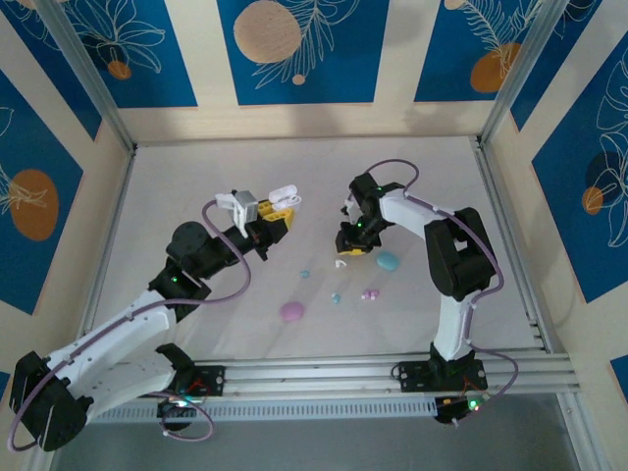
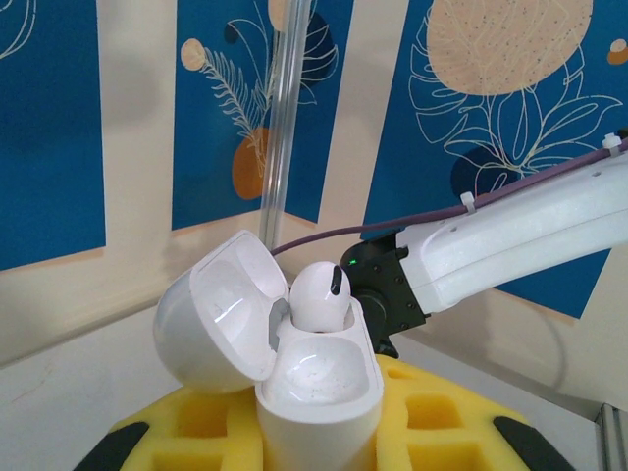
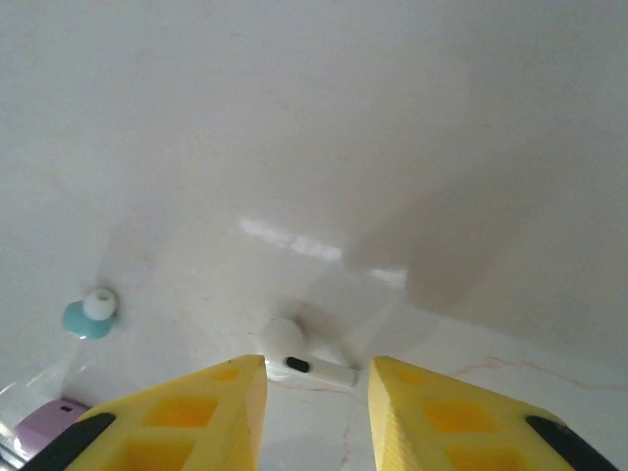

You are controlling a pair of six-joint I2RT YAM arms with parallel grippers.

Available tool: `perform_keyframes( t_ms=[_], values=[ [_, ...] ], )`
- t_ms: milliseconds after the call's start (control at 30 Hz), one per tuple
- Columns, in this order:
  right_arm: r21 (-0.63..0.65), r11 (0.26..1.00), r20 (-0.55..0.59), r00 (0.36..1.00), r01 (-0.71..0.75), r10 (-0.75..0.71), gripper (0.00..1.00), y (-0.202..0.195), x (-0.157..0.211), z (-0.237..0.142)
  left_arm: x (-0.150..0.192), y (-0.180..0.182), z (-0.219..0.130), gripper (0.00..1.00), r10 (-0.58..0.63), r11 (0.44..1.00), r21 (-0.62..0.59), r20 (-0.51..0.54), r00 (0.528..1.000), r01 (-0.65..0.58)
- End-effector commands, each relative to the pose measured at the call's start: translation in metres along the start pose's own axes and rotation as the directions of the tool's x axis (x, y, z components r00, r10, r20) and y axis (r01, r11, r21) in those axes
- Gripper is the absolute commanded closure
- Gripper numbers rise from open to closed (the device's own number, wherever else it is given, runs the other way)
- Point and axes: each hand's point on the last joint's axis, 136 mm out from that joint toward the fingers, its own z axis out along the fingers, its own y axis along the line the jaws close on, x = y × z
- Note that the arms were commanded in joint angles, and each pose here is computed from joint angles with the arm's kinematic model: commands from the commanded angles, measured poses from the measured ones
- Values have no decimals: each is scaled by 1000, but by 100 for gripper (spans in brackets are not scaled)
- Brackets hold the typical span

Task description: Insert the wireless bluetooth earbuds into the charging case

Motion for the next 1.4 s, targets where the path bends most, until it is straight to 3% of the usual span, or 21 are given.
perform_keyframes(
  t_ms=[0,433,867,1000,1133,1367],
  values=[
    [-85,993,4,997,82,-82,64,19,-6,-1,-11,-4,-1,87,-6,1000,10,41,999,5],
    [-141,977,-87,981,163,-176,59,16,15,27,-12,-4,-1,87,-8,1000,9,35,999,8],
    [-164,966,-106,970,200,-218,70,23,35,24,-8,-5,5,87,-28,999,23,27,999,27],
    [-112,971,-117,968,210,-223,78,19,36,28,-10,-5,6,87,-29,999,27,28,999,28],
    [-84,978,-118,973,191,-200,79,19,36,26,-11,-6,5,87,-30,999,29,29,999,29],
    [132,984,-32,993,119,-116,79,-9,18,5,-12,-5,2,87,-26,1000,17,35,999,25]
  ],
)
